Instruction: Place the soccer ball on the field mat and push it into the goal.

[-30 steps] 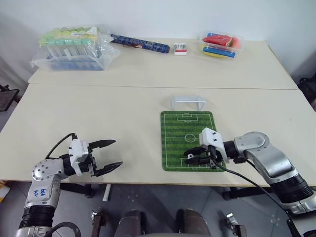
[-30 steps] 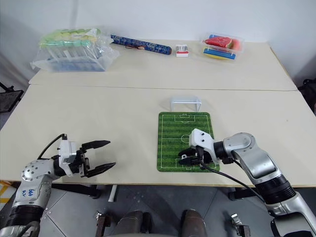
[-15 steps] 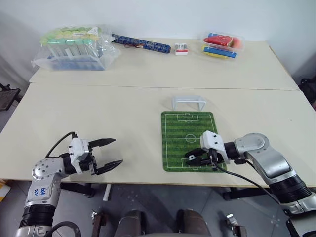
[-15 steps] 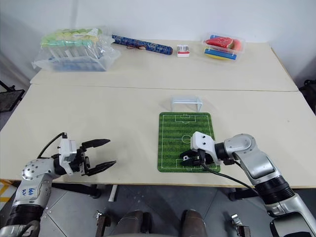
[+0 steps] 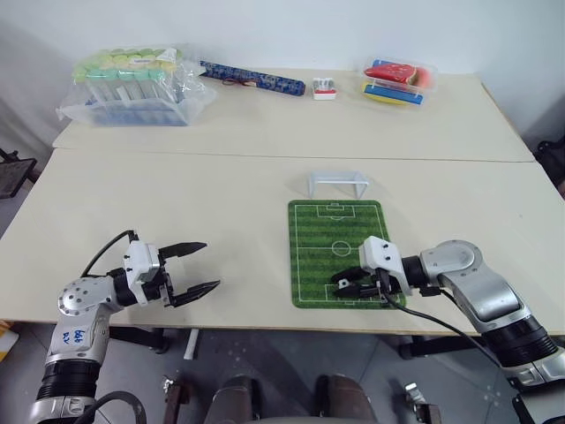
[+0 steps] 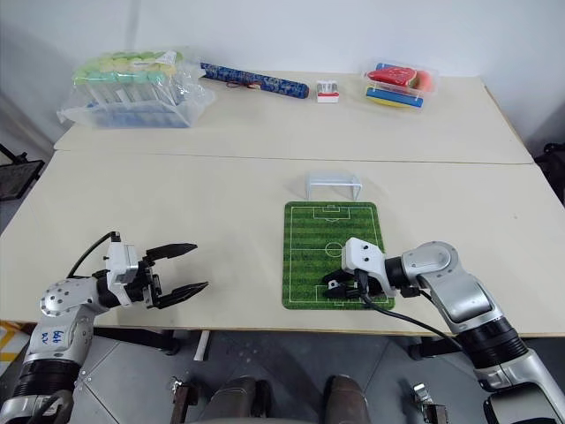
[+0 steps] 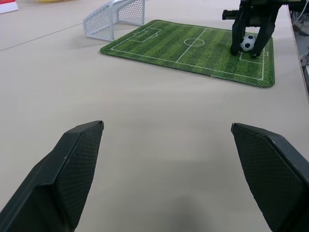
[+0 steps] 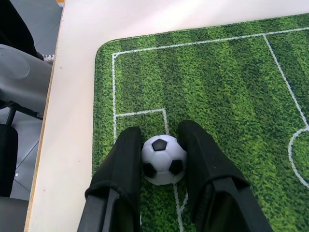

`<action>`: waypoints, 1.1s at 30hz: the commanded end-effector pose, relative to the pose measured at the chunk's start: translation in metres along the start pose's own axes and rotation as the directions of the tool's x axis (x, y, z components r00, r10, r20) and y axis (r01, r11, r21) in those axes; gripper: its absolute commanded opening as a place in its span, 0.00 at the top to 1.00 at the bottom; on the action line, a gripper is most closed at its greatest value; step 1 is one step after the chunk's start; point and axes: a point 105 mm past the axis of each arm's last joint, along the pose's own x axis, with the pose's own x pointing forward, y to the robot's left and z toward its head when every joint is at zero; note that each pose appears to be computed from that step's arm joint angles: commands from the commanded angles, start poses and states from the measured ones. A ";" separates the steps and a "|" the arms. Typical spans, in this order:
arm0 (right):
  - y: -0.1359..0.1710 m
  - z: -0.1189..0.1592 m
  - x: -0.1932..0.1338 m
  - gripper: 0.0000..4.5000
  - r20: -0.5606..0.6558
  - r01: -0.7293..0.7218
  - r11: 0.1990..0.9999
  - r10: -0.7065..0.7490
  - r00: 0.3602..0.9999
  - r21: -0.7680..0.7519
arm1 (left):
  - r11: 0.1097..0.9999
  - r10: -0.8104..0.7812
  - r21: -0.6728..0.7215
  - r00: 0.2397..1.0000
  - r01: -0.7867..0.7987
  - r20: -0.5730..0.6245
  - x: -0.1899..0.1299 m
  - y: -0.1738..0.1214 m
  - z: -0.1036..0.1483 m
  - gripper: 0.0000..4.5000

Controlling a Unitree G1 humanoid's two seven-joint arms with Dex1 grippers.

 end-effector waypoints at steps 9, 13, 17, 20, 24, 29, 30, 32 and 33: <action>0.010 -0.002 0.005 0.44 -0.008 -0.044 0.999 0.044 0.999 0.014 | 1.000 0.008 0.025 1.000 -0.008 0.010 0.000 0.002 0.003 0.00; 0.008 0.006 0.003 0.44 -0.001 -0.044 0.999 0.044 0.999 -0.009 | 1.000 0.008 0.026 1.000 -0.009 0.012 0.000 0.003 0.003 0.00; 0.010 0.017 -0.001 0.44 0.003 -0.052 0.998 0.052 0.999 -0.045 | 1.000 0.007 0.026 1.000 -0.008 0.014 0.001 0.003 0.002 0.00; 0.012 0.025 -0.004 0.44 0.001 -0.057 0.995 0.058 0.998 -0.076 | 1.000 0.005 0.025 1.000 -0.006 0.015 0.002 0.003 0.002 0.00; 0.012 0.037 -0.009 0.44 0.001 -0.041 0.993 0.041 0.999 -0.114 | 1.000 0.001 0.025 1.000 -0.001 0.018 0.003 0.004 0.002 0.00; 0.015 0.055 -0.017 0.71 0.034 -0.015 0.992 0.020 0.999 -0.129 | 1.000 -0.017 0.019 1.000 0.016 0.027 0.003 0.002 0.003 0.00; 0.020 0.056 -0.018 0.79 0.033 -0.029 0.991 0.033 0.999 -0.128 | 1.000 -0.022 0.018 0.999 0.021 0.029 0.003 0.001 0.003 0.00; 0.028 0.056 -0.017 0.95 0.029 -0.052 0.991 0.055 0.998 -0.121 | 0.999 -0.028 0.017 0.999 0.028 0.031 0.003 0.000 0.003 0.00; 0.033 0.055 -0.016 0.99 0.025 -0.069 0.991 0.072 0.997 -0.112 | 0.999 -0.030 0.017 0.999 0.029 0.031 0.003 0.000 0.004 0.00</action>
